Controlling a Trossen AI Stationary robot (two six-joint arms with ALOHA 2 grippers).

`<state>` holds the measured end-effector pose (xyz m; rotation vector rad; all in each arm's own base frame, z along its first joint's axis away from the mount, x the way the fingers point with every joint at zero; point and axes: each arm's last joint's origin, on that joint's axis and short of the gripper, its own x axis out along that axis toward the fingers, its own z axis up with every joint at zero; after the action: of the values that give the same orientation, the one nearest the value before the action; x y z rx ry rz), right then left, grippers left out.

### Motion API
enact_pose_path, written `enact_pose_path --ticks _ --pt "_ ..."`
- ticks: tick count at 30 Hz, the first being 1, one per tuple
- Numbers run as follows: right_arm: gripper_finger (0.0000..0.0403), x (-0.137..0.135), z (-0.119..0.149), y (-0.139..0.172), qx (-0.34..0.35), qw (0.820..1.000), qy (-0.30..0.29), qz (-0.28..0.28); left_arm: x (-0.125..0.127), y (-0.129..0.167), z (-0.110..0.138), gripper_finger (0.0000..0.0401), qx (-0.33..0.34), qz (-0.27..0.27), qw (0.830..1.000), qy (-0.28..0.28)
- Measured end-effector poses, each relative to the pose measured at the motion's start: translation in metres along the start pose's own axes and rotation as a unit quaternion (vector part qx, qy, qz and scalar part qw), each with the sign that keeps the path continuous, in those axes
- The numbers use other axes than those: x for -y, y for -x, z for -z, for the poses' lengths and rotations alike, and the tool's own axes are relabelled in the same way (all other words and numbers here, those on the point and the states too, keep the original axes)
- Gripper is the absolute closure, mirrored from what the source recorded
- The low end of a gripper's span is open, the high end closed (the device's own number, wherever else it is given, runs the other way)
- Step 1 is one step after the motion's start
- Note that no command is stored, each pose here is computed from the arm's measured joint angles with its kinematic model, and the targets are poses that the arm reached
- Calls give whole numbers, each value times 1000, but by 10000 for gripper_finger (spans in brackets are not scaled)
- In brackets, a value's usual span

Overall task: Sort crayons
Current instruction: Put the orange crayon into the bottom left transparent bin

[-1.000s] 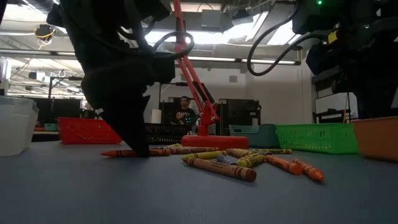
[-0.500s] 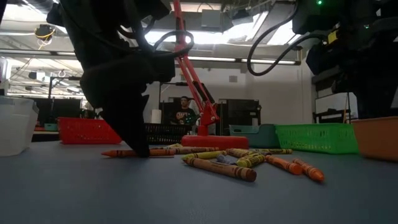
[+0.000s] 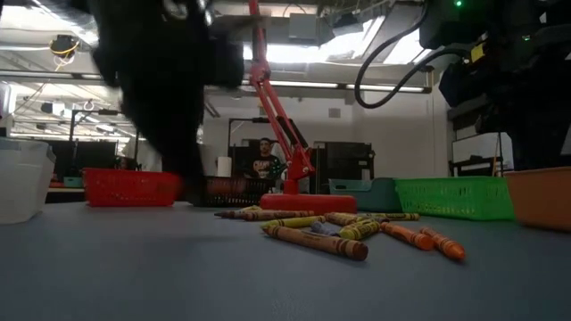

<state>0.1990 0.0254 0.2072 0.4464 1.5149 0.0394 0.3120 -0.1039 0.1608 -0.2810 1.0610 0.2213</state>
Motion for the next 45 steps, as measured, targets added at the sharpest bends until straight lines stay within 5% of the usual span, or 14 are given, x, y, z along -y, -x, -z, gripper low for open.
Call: enact_pose_path --ticks 8,19,28,45 --pt "265 0 0 0 1 1000 0 0 -11 63 7 396 -64 60 996 -18" --pt "265 -1 -2 0 12 1000 5 -5 -32 131 51 396 -175 -7 984 23" --pt "265 -2 -4 0 22 1000 8 -8 -37 145 75 396 -243 -92 965 21" --pt "265 -2 -4 0 22 1000 8 -8 -31 151 87 375 -245 -105 964 -21"
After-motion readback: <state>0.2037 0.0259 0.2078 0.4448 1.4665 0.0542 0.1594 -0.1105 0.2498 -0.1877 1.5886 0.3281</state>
